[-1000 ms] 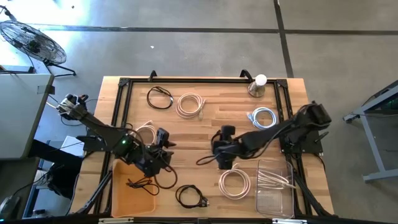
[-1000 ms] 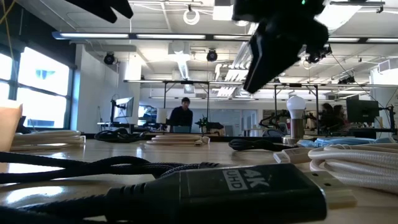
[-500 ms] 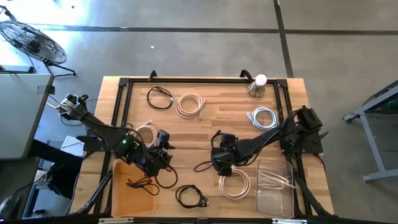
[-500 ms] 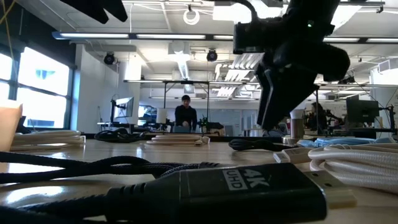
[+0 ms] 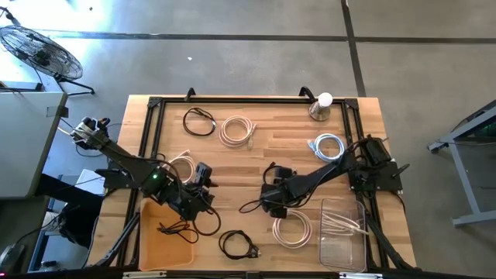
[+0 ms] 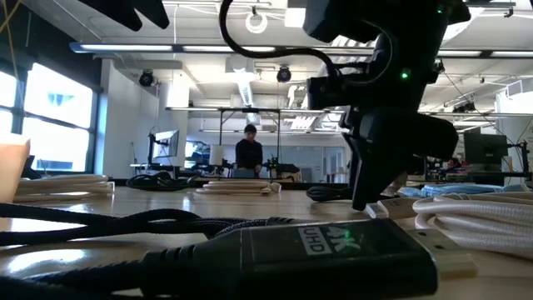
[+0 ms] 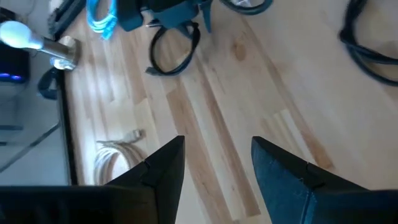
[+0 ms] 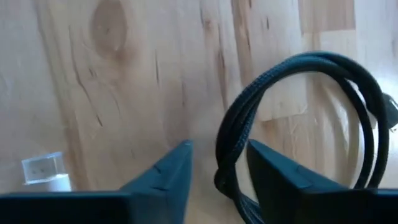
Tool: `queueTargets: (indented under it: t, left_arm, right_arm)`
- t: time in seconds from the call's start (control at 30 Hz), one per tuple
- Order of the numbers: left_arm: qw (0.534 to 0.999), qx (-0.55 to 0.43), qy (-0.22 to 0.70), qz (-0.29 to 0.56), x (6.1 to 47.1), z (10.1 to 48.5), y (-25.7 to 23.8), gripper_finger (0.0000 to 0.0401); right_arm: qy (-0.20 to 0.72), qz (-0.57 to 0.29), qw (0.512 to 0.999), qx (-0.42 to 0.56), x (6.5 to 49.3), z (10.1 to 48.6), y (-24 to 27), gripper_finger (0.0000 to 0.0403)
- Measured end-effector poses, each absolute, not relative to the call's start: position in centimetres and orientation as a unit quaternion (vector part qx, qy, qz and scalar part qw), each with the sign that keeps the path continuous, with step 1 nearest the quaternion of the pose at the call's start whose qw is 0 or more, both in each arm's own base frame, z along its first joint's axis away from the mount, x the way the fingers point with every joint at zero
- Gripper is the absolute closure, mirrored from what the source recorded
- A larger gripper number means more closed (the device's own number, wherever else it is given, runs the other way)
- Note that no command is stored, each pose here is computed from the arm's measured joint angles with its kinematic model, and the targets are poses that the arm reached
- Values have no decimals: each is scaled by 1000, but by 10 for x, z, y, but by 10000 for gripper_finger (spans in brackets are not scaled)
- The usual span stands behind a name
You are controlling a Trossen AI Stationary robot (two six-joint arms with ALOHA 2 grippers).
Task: Sort HDMI cables
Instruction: Put the black HDMI cable into the orange bin
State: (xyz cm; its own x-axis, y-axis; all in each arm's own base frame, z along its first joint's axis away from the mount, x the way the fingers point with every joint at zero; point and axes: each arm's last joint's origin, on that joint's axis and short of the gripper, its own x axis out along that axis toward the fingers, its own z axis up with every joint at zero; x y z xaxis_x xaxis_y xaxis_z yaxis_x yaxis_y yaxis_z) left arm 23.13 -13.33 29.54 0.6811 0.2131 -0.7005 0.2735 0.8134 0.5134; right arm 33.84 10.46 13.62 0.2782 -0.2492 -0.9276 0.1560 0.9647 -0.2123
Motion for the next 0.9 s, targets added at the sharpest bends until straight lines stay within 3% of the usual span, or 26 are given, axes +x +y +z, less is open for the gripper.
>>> queueTargets:
  t: [0.17, 0.63, 0.9]
  left_arm:
    - [865, 307, 398, -15, 231, 296, -133, 222]
    - [853, 353, 383, -26, 235, 296, -135, 222]
    - [844, 399, 356, -37, 247, 293, -142, 222]
  right_arm:
    - [587, -120, 799, -50, 339, 136, 105, 382]
    - [566, -111, 814, -72, 338, 143, 113, 387]
    - [478, -35, 875, -64, 343, 178, 130, 387]
